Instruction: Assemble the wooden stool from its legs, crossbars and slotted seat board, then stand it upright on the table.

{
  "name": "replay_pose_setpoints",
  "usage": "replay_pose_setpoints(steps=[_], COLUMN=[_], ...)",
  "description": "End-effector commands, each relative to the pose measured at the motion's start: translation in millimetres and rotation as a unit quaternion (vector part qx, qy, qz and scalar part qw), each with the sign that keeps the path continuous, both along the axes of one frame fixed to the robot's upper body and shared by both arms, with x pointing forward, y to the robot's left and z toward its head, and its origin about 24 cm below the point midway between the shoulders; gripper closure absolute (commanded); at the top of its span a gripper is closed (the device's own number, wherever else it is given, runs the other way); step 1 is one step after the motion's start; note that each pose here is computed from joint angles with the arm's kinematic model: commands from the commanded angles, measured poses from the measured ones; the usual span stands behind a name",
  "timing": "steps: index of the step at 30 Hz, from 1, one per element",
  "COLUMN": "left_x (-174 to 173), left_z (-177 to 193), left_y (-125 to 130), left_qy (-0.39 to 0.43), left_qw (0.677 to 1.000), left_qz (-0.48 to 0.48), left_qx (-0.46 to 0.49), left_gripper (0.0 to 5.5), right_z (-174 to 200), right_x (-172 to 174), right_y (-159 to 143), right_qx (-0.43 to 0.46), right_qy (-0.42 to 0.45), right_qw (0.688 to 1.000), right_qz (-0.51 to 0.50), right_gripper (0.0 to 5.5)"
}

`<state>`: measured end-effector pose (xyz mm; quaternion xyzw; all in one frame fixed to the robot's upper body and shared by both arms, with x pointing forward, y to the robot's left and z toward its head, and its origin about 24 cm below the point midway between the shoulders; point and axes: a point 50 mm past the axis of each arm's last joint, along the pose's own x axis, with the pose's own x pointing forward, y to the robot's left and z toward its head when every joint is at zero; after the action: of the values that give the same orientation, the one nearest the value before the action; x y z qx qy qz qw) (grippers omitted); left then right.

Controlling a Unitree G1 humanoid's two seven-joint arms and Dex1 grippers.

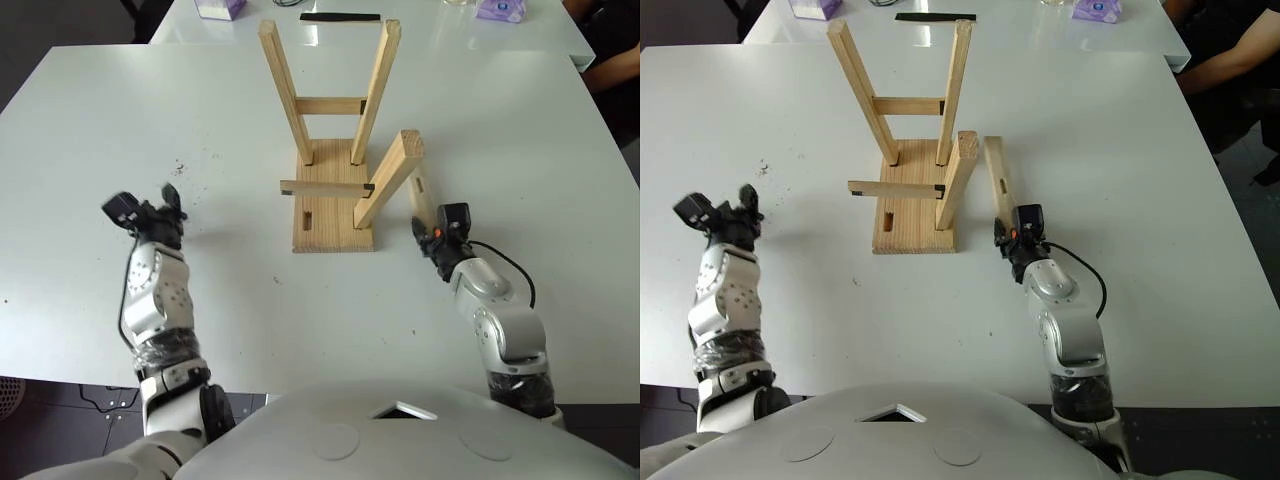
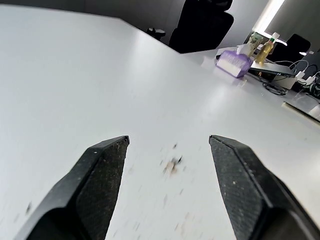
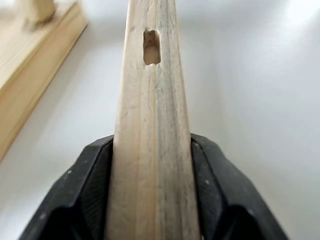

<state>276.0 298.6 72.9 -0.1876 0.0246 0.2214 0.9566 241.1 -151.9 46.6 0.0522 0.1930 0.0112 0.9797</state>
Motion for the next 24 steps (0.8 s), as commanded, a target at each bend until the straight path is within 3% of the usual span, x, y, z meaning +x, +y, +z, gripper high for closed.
replay_pose_setpoints(steps=[1, 4, 7, 14, 18, 21, 24], left_x=[37.2, 66.7, 79.8, 85.2, 75.1, 55.9, 40.3], left_z=[49.6, 83.4, 107.7, 192.2, 211.2, 218.6, 214.9], left_y=[8.6, -7.1, -35.6, -66.3, -92.2, -112.8, -134.5], left_qy=[-0.021, -0.011, -0.029, -0.199, -0.256, -0.319, -0.322], left_qw=[1.000, 0.993, 0.975, 0.937, 0.872, 0.811, 0.766], left_qz=[-0.021, -0.112, -0.219, -0.286, -0.406, -0.476, -0.545], left_qx=[-0.005, 0.035, 0.007, -0.020, -0.098, -0.118, -0.113], left_gripper=[2.52, 2.52, 2.52, 2.52, 2.52, 2.52, 2.29], right_z=[28.5, 44.8, 58.3, 125.4, 158.6, 177.2, 188.2], right_x=[36.1, 47.5, 51.0, 68.3, 80.0, 63.1, 40.5], right_y=[-14.7, -22.1, -19.7, 1.7, 34.7, 51.8, 53.2], right_qx=[0.067, 0.155, 0.242, 0.322, 0.305, 0.281, 0.256], right_qy=[-0.088, -0.148, -0.195, -0.311, -0.327, -0.334, -0.341], right_qw=[0.990, 0.967, 0.944, 0.894, 0.878, 0.846, 0.806], right_qz=[-0.093, -0.136, -0.114, 0.030, 0.170, 0.306, 0.410], right_gripper=[3.44, 3.44, 3.44, 3.44, 3.44, 3.44, 3.44])
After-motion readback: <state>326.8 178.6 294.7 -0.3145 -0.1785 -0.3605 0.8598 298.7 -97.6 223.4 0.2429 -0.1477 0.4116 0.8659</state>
